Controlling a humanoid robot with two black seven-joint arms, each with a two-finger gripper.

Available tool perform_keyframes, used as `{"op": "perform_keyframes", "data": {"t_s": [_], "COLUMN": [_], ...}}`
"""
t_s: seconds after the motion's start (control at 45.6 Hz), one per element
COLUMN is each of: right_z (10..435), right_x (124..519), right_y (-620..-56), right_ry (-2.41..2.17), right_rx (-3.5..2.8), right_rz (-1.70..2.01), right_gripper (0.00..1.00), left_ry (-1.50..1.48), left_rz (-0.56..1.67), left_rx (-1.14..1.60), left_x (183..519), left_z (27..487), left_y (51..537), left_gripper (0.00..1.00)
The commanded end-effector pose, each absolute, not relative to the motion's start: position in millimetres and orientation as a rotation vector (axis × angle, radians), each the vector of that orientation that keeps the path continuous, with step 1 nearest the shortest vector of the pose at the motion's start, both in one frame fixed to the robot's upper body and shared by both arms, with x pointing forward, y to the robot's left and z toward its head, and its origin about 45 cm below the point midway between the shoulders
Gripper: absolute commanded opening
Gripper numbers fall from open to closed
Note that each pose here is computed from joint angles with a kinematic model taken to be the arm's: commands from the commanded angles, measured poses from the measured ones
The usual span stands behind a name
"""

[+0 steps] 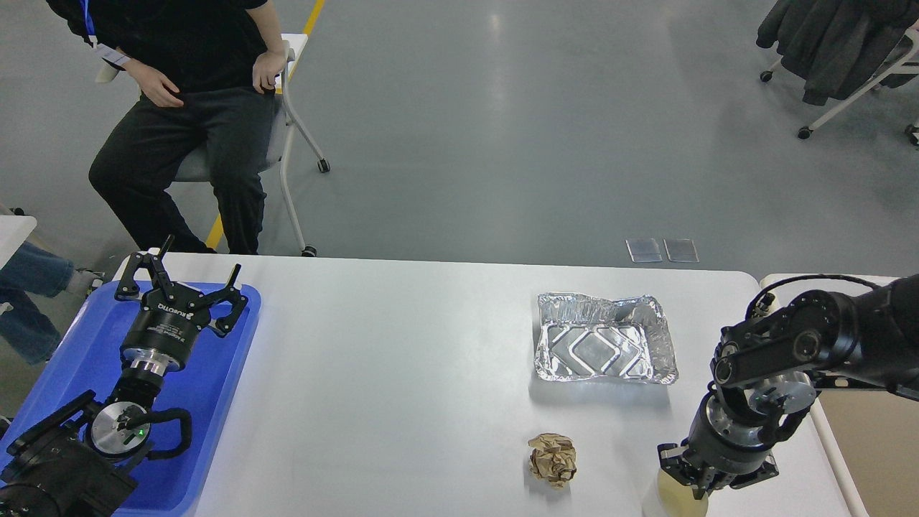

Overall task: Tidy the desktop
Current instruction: 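Close the right gripper around the white paper cup, then lift the cup and carry it over the white bin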

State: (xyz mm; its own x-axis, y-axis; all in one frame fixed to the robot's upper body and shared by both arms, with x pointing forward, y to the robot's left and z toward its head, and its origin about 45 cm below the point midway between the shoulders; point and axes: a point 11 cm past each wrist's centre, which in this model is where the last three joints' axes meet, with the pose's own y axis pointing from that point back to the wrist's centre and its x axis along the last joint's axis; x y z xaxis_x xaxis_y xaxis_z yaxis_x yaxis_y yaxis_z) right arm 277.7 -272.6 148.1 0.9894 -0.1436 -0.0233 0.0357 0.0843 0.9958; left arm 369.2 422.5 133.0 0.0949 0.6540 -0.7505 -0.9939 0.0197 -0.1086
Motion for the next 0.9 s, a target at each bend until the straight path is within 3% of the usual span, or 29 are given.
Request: {"op": "perform_keyframes", "data": {"t_s": [0.0,0.395,0.877], "right_z": [166,270,402], "right_x": [290,315,347], "right_y": [-278,-284,-297], "right_ry": [-0.129,-0.004,-0.280], "right_rx": [1.482,1.481,1.458], "right_rz": [-0.135,-0.192,-0.026], "right_gripper": [0.00,0.00,0.00], "left_ry": [0.589,0.590,0.590], "left_rz": [1.399,1.398,1.398], "left_rx": [-0.736,-0.735,-0.735], "left_x": [370,370,370], "left_z": [134,134,134], "left_y": [422,422,422], "left_gripper": [0.99,0.99,0.99]}}
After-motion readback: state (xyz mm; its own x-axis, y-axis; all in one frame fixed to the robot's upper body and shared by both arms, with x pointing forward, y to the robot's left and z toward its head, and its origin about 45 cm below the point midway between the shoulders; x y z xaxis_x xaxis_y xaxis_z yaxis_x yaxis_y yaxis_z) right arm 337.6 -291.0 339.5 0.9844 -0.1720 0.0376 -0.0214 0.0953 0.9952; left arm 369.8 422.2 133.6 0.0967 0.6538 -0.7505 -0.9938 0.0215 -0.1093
